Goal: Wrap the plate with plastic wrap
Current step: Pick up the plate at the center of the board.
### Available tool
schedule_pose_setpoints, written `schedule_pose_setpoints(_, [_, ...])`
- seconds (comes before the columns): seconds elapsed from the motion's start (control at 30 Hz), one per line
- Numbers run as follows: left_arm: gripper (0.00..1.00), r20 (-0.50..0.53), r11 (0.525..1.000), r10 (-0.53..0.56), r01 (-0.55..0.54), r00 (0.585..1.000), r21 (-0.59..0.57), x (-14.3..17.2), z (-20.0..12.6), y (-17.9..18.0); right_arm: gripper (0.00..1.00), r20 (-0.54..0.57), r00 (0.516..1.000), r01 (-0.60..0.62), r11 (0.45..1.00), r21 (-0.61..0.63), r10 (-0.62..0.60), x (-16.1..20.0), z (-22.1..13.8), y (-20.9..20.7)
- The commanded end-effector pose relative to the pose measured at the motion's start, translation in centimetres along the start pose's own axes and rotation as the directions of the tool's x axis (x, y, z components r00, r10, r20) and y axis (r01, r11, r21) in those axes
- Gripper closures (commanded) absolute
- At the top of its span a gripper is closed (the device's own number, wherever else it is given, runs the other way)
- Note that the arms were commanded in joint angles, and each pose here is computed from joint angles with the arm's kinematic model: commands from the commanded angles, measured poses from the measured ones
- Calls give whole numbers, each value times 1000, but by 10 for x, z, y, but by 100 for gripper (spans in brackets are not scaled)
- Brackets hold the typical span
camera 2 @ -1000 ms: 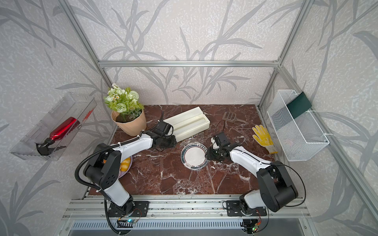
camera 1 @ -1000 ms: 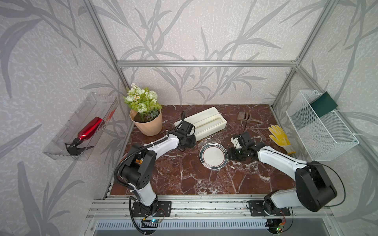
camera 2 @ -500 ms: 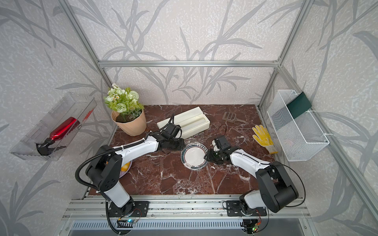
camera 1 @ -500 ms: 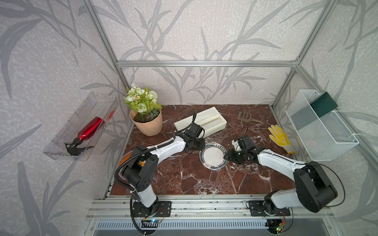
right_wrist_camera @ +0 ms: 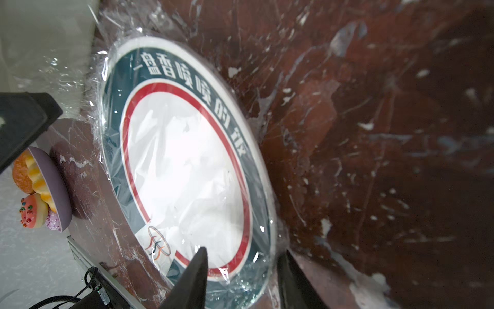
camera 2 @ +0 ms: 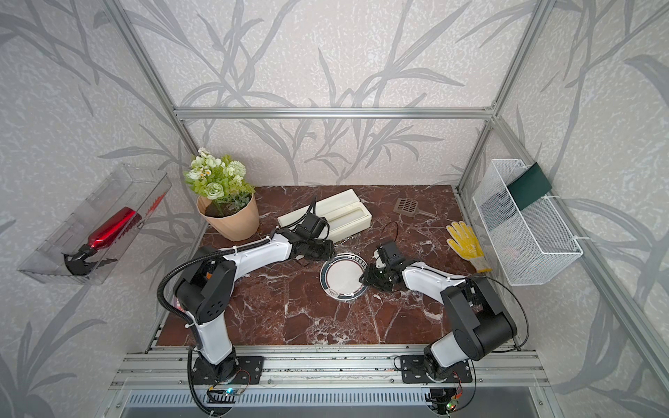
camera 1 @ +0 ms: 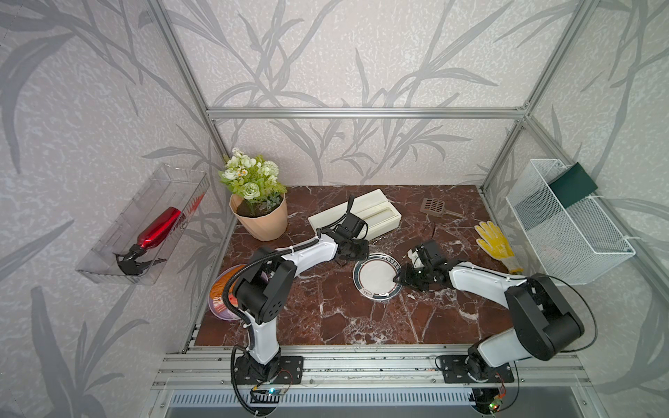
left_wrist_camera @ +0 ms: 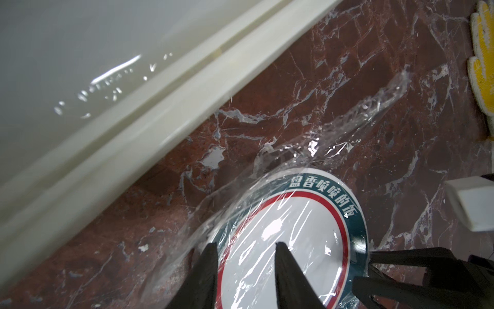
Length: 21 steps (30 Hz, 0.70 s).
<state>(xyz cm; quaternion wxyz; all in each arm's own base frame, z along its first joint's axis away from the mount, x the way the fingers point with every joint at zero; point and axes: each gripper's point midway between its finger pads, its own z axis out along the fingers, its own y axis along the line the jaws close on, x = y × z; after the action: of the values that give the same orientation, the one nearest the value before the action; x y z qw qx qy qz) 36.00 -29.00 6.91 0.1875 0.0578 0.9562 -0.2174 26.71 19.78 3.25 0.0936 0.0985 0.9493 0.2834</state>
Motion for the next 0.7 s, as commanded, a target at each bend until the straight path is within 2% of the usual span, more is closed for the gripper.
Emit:
schedule_pose_setpoints(0.0, [63, -9, 1000, -16, 16, 1000, -11, 0, 7, 3, 58, -5, 1000, -6, 1000, -12, 6, -2, 5, 3])
schedule_pose_setpoints(0.33, [63, -36, 999, -44, 43, 998, -17, 4, 20, 12, 66, -19, 1000, -22, 999, -45, 21, -3, 12, 7])
schedule_pose_setpoints(0.67, [63, -62, 993, -94, 99, 994, 71, 12, 21, 0, 76, -14, 999, -48, 986, -159, 46, -5, 14, 17])
